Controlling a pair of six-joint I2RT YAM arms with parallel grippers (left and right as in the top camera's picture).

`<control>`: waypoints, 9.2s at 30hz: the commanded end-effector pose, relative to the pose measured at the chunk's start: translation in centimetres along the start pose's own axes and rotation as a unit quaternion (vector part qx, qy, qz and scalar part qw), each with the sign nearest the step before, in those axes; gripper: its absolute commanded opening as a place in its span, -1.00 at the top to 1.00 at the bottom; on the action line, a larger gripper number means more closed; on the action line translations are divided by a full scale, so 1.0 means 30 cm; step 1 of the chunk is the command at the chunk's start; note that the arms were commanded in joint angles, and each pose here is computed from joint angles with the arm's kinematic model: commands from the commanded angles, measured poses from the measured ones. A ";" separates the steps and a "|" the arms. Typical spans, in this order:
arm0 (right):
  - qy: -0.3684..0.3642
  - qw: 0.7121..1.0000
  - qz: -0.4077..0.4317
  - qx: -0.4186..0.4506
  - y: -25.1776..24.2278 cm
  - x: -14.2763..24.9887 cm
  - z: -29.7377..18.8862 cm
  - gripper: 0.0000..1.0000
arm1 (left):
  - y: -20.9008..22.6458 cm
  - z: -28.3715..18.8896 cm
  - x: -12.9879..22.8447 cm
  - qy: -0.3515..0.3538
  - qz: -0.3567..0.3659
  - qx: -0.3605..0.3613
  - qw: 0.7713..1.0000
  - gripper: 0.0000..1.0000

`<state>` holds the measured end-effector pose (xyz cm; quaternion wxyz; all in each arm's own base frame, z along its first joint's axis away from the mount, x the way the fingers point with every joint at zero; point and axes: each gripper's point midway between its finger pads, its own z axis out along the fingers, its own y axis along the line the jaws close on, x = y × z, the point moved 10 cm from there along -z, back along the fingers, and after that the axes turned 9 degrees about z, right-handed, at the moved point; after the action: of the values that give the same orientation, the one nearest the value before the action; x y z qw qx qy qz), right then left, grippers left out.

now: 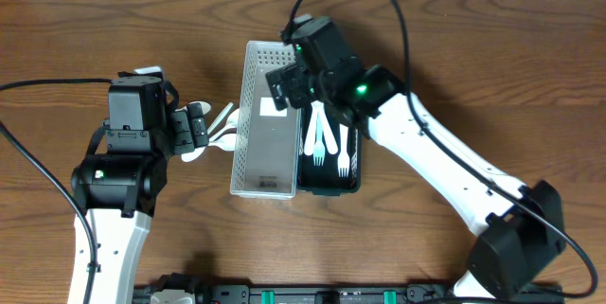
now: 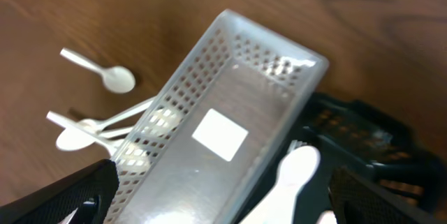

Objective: Pack container

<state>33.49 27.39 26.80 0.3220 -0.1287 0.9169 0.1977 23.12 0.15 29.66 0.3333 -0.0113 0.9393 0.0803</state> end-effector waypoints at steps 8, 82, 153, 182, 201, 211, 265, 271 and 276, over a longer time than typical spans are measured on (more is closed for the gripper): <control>0.007 0.996 0.082 0.040 0.070 0.063 0.058 -0.61 | 0.007 -0.009 -0.012 -0.005 0.005 -0.003 1.000 -0.96; -0.067 0.966 0.095 0.233 -0.048 0.009 -0.047 -0.94 | 0.007 -0.009 -0.012 -0.005 0.005 -0.003 1.000 -0.96; -0.028 0.710 0.512 0.483 -1.026 0.208 -0.863 -0.98 | -0.080 0.604 0.080 0.348 -0.580 -0.100 0.730 -0.55; -0.028 0.710 0.512 0.483 -1.026 0.208 -0.863 -0.98 | -0.086 0.669 0.174 0.347 -0.591 -0.133 0.716 -0.14; -0.028 0.710 0.512 0.483 -1.026 0.208 -0.863 -0.99 | -0.075 0.688 0.241 0.338 -0.568 -0.162 0.733 0.10; -0.028 0.710 0.512 0.483 -1.026 0.208 -0.863 -0.99 | -0.083 0.688 0.238 0.349 -0.551 -0.139 0.745 0.45; -0.028 0.710 0.512 0.483 -1.026 0.208 -0.863 -0.98 | -0.416 0.137 -0.104 0.055 0.049 0.300 0.951 0.88; -0.028 0.710 0.512 0.483 -1.026 0.208 -0.863 -0.99 | -0.546 0.174 -0.072 0.058 0.122 0.305 0.943 0.88; -0.028 0.710 0.512 0.483 -1.026 0.208 -0.863 -0.98 | -0.643 0.237 -0.019 0.095 0.152 0.314 0.932 0.89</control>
<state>26.10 -11.95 32.82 0.2171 0.5305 0.8090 -0.1302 29.26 -16.68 22.87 0.2244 0.2055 0.9350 -0.1820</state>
